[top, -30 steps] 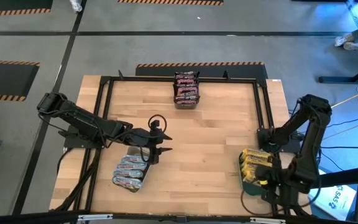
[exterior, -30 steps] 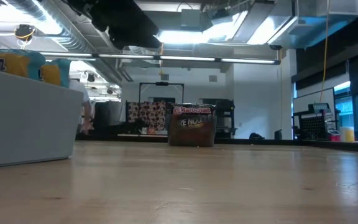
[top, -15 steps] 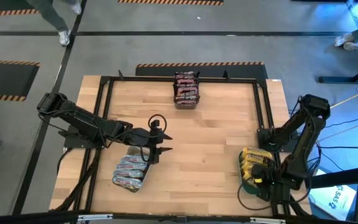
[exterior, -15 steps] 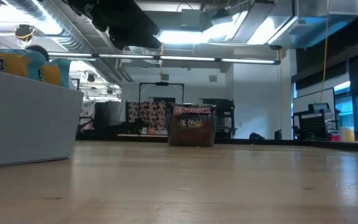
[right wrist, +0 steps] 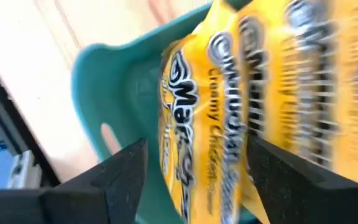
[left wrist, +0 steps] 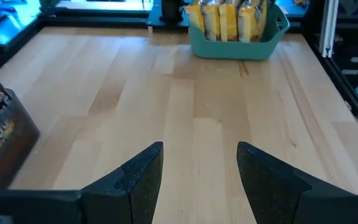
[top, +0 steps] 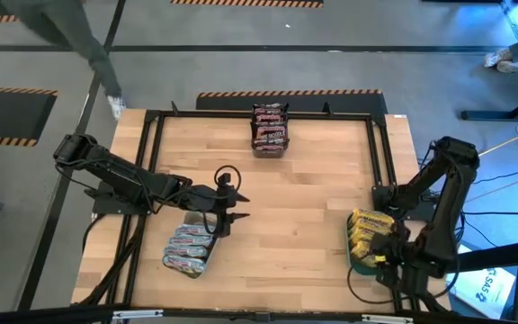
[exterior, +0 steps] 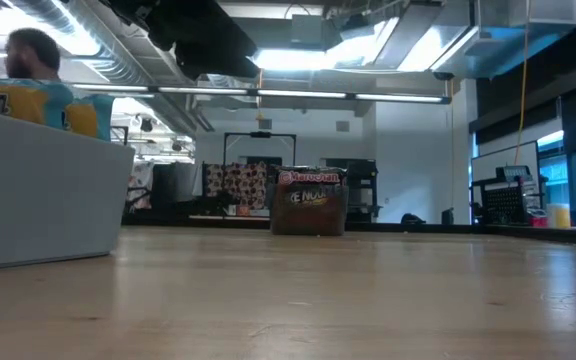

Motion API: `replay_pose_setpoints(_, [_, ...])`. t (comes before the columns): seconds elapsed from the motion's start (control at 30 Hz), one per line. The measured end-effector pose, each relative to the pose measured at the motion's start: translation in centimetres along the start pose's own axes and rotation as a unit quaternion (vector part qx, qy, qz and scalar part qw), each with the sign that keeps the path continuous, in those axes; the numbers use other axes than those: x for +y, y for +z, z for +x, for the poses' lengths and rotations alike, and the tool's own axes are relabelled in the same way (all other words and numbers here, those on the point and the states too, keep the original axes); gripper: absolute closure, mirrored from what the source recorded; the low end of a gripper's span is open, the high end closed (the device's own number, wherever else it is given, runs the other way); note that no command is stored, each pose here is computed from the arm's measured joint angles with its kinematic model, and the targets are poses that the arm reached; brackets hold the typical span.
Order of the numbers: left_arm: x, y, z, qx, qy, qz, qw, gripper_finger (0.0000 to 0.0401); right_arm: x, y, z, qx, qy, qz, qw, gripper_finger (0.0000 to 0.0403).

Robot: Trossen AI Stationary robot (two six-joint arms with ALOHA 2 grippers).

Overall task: Sort Maruchan noodles
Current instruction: Put the yellow noodle pack into the green bin, then return to Home Position

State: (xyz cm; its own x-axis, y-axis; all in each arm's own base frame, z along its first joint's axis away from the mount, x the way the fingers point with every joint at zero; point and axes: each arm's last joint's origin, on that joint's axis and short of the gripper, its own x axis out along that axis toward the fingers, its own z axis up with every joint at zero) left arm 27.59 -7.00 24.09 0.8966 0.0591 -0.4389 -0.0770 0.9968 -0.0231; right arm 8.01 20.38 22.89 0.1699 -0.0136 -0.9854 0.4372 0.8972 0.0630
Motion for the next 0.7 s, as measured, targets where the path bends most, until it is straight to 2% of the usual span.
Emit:
replay_pose_setpoints(0.07, [0.0,0.1,0.0,-0.008,0.004,-0.003,1.000,0.0201,0.1,0.8,-1.6,-0.008,-0.013,0.008,1.000,0.0143])
replay_pose_setpoints(0.13, [0.0,0.2,0.0,-0.011,0.004,-0.014,1.000,0.0201,0.4,1.9,-2.8,-0.045,-0.008,0.004,0.999,0.0143])
replay_pose_setpoints(0.23, [0.2,0.3,0.1,-0.011,-0.003,-0.007,1.000,0.0203,1.3,4.1,-3.4,-0.146,0.017,-0.041,0.988,0.0154])
replay_pose_setpoints(0.33, [0.9,0.4,0.3,-0.009,-0.013,0.003,1.000,0.0216,1.6,7.1,-3.1,-0.197,0.006,-0.093,0.976,0.0179])
replay_pose_setpoints(0.5, [2.9,0.6,0.8,0.009,-0.084,0.001,0.996,0.0264,1.1,12.6,-2.5,-0.214,-0.015,-0.178,0.961,0.0248])
replay_pose_setpoints(0.6, [4.1,0.5,1.0,0.024,-0.117,-0.006,0.993,0.0299,0.4,15.7,-1.6,-0.222,0.019,-0.219,0.950,0.0298])
replay_pose_setpoints(0.7, [5.0,0.3,1.1,0.036,-0.118,0.005,0.992,0.0332,-1.7,18.3,-0.5,-0.232,0.075,-0.224,0.943,0.0351])
